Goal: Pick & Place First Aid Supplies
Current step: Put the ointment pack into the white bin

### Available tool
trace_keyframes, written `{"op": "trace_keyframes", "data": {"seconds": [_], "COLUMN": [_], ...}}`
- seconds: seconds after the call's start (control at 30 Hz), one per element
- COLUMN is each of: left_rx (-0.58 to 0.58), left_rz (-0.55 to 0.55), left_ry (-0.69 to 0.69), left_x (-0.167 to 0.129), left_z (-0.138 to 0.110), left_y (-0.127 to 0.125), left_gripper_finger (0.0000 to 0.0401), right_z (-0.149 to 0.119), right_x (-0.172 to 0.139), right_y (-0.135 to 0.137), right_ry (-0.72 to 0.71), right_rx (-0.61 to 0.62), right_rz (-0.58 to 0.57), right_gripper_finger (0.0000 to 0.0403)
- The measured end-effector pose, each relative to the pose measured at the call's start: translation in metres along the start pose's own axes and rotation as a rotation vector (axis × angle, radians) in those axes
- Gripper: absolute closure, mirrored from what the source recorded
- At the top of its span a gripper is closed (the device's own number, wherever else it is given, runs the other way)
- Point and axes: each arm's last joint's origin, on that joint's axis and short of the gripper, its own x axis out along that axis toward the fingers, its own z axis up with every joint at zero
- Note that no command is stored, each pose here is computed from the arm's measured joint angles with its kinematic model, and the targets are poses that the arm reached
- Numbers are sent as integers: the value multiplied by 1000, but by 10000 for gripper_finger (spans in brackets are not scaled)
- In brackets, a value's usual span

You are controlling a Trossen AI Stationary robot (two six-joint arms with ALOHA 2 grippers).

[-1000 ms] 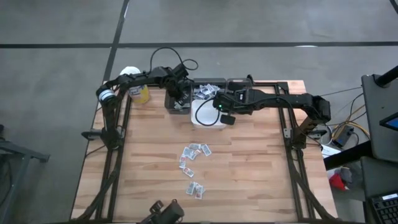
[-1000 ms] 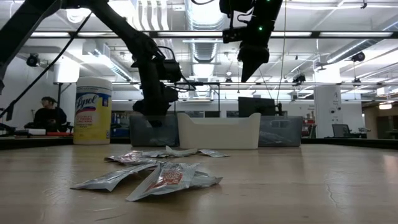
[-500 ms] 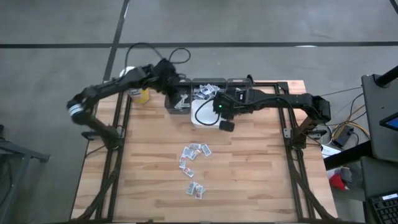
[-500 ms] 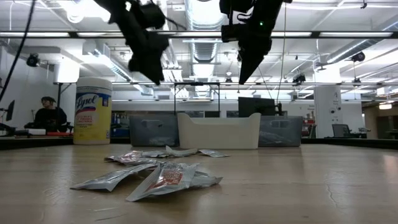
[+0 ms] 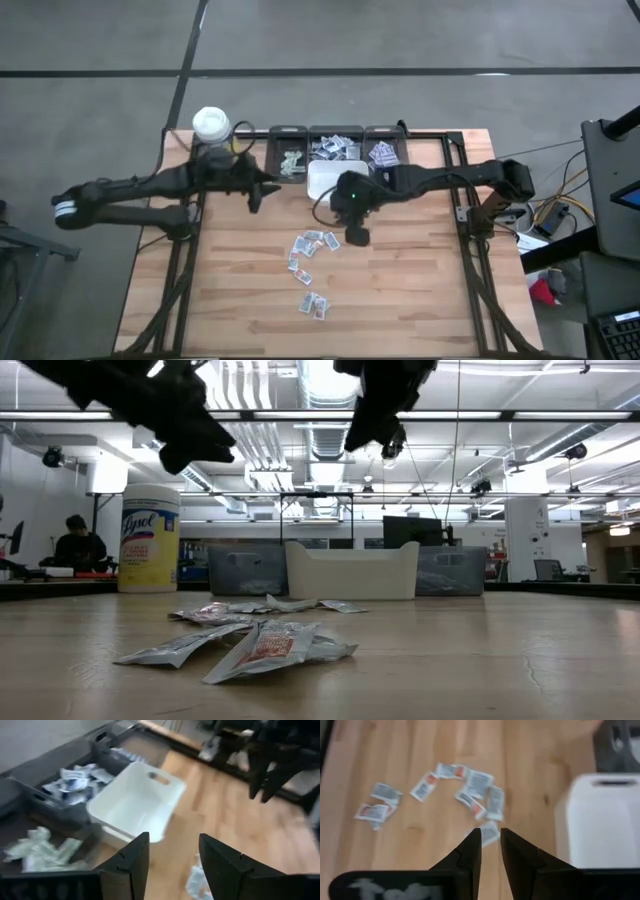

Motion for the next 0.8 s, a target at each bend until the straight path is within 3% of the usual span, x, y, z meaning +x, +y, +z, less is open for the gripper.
{"op": "trace_keyframes", "data": {"seconds": [0.37,0.8], "left_rx": [-100,-127], "left_rz": [-130,-142], "left_ry": [-93,-111], "left_x": [-12,-9], "left_z": [-52,-61], "left_y": [-5,-3], "left_gripper_finger": [236,236], "right_z": [-2,-9], "right_x": [33,85], "right_y": [19,17], "right_ry": [52,155], "right_rx": [-44,-248], "right_rz": [37,78], "right_gripper_finger": [334,310]}}
